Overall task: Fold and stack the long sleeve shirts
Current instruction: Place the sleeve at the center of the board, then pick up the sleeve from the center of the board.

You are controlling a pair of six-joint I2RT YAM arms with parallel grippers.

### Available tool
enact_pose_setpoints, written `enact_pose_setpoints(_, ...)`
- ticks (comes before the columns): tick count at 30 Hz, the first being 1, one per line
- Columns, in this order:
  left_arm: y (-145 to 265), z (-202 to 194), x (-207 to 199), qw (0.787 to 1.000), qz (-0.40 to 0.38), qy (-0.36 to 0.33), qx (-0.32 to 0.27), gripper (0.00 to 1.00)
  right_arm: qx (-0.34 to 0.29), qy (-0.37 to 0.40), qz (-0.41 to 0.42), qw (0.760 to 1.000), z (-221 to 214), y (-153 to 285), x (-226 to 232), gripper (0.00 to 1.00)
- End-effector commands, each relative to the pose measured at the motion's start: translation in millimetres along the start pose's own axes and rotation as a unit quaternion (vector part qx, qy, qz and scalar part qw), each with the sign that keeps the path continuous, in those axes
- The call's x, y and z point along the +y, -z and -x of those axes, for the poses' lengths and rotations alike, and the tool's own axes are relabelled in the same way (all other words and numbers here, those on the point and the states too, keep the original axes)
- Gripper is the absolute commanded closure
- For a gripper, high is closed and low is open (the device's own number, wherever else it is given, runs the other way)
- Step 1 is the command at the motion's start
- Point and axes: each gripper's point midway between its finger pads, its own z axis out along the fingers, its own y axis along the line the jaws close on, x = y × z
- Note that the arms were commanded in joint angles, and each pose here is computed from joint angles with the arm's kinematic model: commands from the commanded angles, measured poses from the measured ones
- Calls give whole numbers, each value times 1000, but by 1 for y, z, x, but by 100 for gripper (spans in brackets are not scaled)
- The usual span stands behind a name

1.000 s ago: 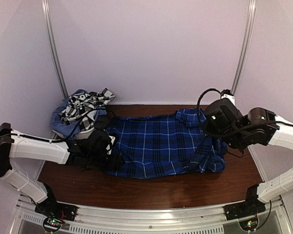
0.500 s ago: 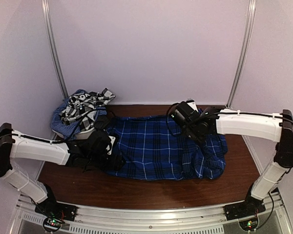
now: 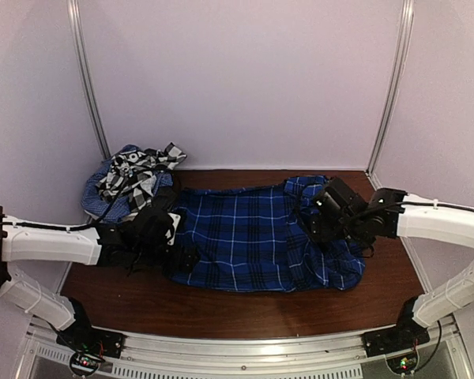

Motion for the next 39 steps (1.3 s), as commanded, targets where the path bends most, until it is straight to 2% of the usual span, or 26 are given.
enact_pose_setpoints(1, 9, 24, 0, 999, 12, -4, -30, 3, 26, -52, 63, 996, -28, 6, 2, 7)
enact_pose_setpoints(7, 4, 30, -7, 1000, 6, -7, -26, 3, 32, -43, 39, 998, -46, -12, -9, 9)
enact_pose_setpoints(14, 5, 33, -8, 1000, 5, -7, -29, 3, 47, 22, -22, 998, -52, -61, -16, 10)
enact_pose_setpoints(16, 6, 33, -8, 1000, 6, -7, -29, 3, 50, 44, -26, 997, -49, -74, -13, 14)
enact_pose_setpoints(18, 6, 33, -7, 1000, 8, -7, -28, 3, 56, 64, -35, 996, -45, -86, -11, 27)
enact_pose_setpoints(21, 6, 34, -7, 1000, 10, -7, -28, 3, 53, 97, -71, 991, -30, -90, -16, 57)
enact_pose_setpoints(24, 5, 35, -6, 999, 12, -6, -30, 3, 32, 102, -77, 991, -8, -78, -18, 91)
enact_pose_setpoints(25, 5, 35, -6, 999, 13, -7, -30, 3, 26, 100, -80, 992, 0, -72, -21, 100)
enact_pose_setpoints(32, 2, 37, -7, 999, 17, -11, -27, 3, -10, 42, -170, 984, 47, 5, -84, 100)
enact_pose_setpoints(39, -4, 37, -9, 1000, 17, -16, -20, 3, -54, -32, -169, 984, 78, 73, -126, 100)
